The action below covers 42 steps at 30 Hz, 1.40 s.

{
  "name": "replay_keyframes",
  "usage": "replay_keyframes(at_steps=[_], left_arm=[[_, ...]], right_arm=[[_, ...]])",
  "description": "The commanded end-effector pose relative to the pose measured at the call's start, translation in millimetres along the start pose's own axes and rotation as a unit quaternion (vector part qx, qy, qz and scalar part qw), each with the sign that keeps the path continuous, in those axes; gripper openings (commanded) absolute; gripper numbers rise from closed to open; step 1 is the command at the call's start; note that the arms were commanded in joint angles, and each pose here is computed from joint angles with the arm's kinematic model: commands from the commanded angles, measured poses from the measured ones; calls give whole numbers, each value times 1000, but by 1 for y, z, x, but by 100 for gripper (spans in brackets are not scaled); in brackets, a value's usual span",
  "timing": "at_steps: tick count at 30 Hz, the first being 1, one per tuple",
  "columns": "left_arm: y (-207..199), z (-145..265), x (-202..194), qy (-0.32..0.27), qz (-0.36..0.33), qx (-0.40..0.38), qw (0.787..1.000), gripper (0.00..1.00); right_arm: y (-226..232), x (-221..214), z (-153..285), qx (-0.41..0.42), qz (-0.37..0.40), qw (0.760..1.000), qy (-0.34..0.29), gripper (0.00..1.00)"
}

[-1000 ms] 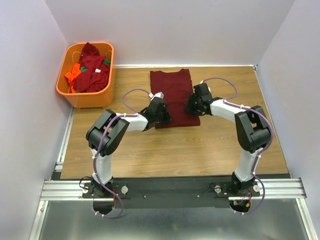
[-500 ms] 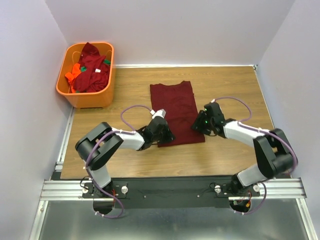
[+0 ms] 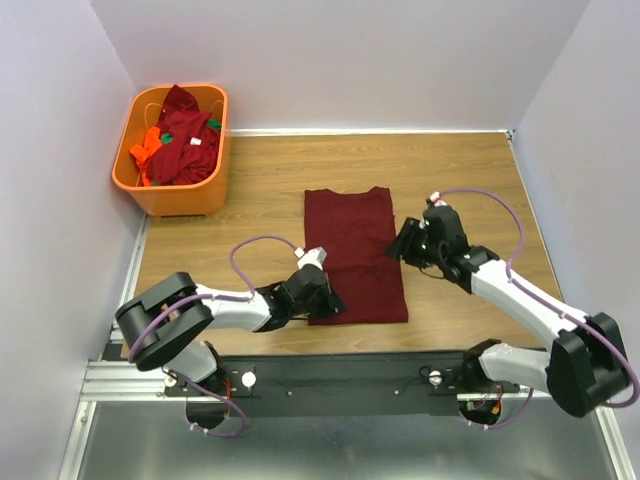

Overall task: Fold and stack the t-shirts
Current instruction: Fold the tshirt

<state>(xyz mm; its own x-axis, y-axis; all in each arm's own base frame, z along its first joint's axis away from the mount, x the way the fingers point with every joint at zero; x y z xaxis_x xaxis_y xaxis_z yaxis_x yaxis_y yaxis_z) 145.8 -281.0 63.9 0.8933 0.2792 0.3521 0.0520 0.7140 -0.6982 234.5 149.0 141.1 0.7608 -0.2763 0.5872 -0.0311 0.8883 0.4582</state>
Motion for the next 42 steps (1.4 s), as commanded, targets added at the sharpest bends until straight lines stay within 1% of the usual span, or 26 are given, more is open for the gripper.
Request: replay_keyframes(at_steps=[1,5,8,12,19,23,24,26,27,31,33,37,39,42], left_arm=[[0,11,7,-27,-3,12,1000,0],[-6,15,12,-36,-11,10,999,0],[-8,17,12,-35,-10,6,999,0],[-7,17,11,-32,-10,3,999,0],[-2,16,7,-28,-11,4,1000,0],[2,14,4,-22,-9,7,1000,0],[3,14,3,-20,-9,7,1000,0],[6,13,1,-16,-7,8,1000,0],[7,13,0,-15,-5,7,1000,0],[12,12,-4,-9,-1,8,1000,0],[14,12,-5,-6,0,8,1000,0],[19,12,-9,-1,2,9,1000,0],[20,13,-10,0,3,9,1000,0],[21,13,-11,-1,4,7,1000,0]], right_arm=[[17,20,-10,-27,70,997,-13,54],[39,18,-34,-55,119,991,1,51],[39,11,-48,-100,150,983,12,50],[41,-1,-57,-131,182,974,23,50],[37,-8,-75,-177,205,962,32,50],[38,-10,-80,-182,201,962,34,49],[35,-11,-83,-192,202,960,34,42],[32,-13,-85,-199,195,960,34,33],[30,-14,-86,-205,195,959,35,23],[24,-20,-86,-215,183,959,36,8],[22,-21,-84,-218,182,958,34,4],[19,-20,-75,-219,173,960,25,2],[20,-16,-66,-217,161,963,9,1],[24,-3,-55,-218,143,965,-32,1]])
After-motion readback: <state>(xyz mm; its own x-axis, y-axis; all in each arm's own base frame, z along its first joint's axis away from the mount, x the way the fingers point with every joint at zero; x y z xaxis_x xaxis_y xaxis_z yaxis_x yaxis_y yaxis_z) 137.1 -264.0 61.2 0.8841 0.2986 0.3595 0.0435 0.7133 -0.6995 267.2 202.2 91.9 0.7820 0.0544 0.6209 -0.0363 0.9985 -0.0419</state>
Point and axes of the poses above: each gripper's point midway between its finger pads, its own z axis back along the fingers, its own y axis along the line the jaws close on, x = y × z, the point moved 6 cm from there along z, back along the fingers, and after that the axes turned 4 degrees about z, right-handed, at the moved point
